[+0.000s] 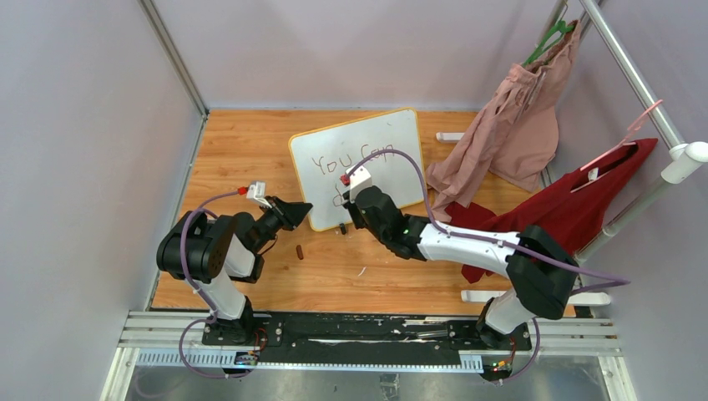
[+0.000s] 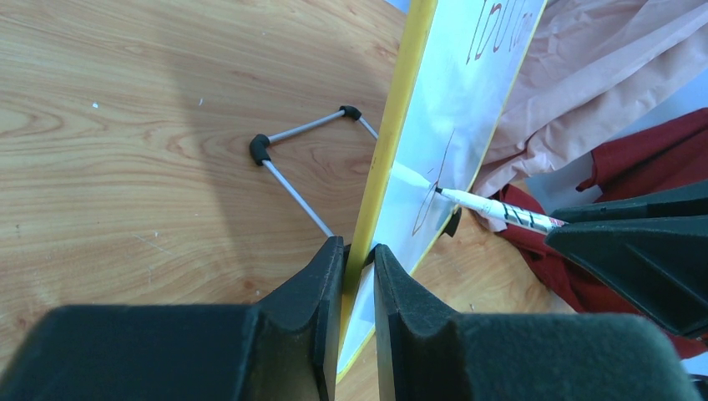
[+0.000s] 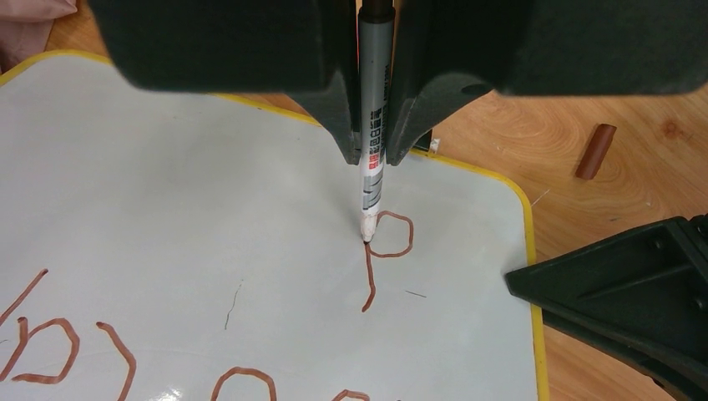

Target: Write a sentence on the whiteboard

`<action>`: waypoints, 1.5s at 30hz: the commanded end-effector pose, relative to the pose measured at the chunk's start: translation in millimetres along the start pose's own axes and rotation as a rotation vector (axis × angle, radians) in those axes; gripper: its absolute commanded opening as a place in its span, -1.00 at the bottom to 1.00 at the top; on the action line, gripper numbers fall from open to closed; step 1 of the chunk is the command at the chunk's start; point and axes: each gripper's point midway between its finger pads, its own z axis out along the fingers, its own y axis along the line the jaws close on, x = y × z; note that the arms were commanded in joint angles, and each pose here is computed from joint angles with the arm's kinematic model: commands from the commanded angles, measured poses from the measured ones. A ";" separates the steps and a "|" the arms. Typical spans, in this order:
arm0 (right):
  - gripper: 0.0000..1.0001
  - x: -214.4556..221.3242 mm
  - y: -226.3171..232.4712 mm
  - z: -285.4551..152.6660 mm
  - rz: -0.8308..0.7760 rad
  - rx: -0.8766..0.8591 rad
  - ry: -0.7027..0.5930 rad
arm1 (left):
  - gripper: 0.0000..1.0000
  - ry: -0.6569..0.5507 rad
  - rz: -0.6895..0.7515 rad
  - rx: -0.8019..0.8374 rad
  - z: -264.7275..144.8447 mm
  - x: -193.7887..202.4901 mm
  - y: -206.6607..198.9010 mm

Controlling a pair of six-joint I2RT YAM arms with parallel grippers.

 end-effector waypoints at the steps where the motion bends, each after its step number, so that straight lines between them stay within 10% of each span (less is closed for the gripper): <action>1: -1.00 -22.1 -14.4 -10.0 0.023 0.028 -0.053 | -1.00 -0.034 0.037 0.026 -0.4 -9.3 -5.9; 45: -1.00 0.9 -12.0 -1.5 0.057 -0.006 0.011 | -1.00 -0.038 0.036 0.036 1.0 -11.9 -8.4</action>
